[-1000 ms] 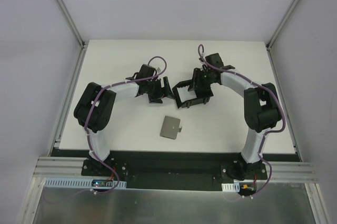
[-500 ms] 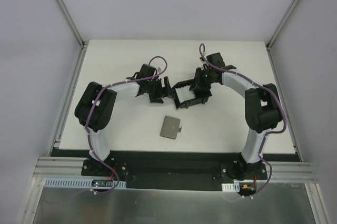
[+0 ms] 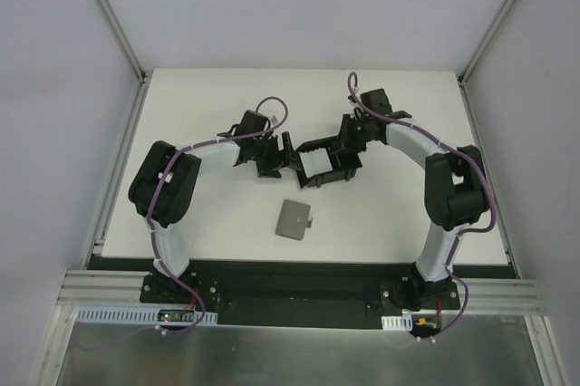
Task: Put the credit cards into the card holder
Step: Pick up the credit card from the storage box.
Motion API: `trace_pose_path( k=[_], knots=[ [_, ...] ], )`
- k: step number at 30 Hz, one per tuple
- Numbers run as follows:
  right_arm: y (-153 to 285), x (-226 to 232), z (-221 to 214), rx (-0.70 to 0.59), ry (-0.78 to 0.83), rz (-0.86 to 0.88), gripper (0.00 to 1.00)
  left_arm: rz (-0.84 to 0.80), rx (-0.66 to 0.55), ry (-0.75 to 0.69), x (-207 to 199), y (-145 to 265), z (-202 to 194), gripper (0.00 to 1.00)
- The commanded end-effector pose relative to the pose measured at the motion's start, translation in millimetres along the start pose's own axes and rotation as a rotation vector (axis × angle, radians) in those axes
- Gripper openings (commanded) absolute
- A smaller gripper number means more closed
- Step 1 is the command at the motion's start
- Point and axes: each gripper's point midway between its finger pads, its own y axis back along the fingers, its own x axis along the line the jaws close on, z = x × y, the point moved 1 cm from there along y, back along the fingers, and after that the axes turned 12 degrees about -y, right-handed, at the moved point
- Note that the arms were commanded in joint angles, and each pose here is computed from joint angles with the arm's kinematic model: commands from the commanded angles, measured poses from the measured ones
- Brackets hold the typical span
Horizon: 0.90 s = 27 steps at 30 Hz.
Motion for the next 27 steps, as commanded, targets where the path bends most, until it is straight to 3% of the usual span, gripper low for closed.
trace_pose_path(
  k=[1,8,20,23,27],
  knots=[
    [15,9,5,-0.020,0.037,0.010,0.10,-0.013,0.007,-0.008,-5,0,0,0.77],
    [3,-12,-2,0.008,0.083,-0.132,0.08,-0.013,0.007,-0.011,-5,1,-2,0.77],
    [-6,-26,-10,0.029,0.126,-0.237,0.14,-0.017,0.009,-0.011,-5,1,-1,0.77],
    [-6,-23,-9,0.025,0.136,-0.233,0.12,-0.016,0.010,-0.016,-5,1,-3,0.77],
    [-4,-15,-6,0.022,0.142,-0.204,0.03,-0.002,0.001,-0.025,-2,4,-4,0.75]
  ],
)
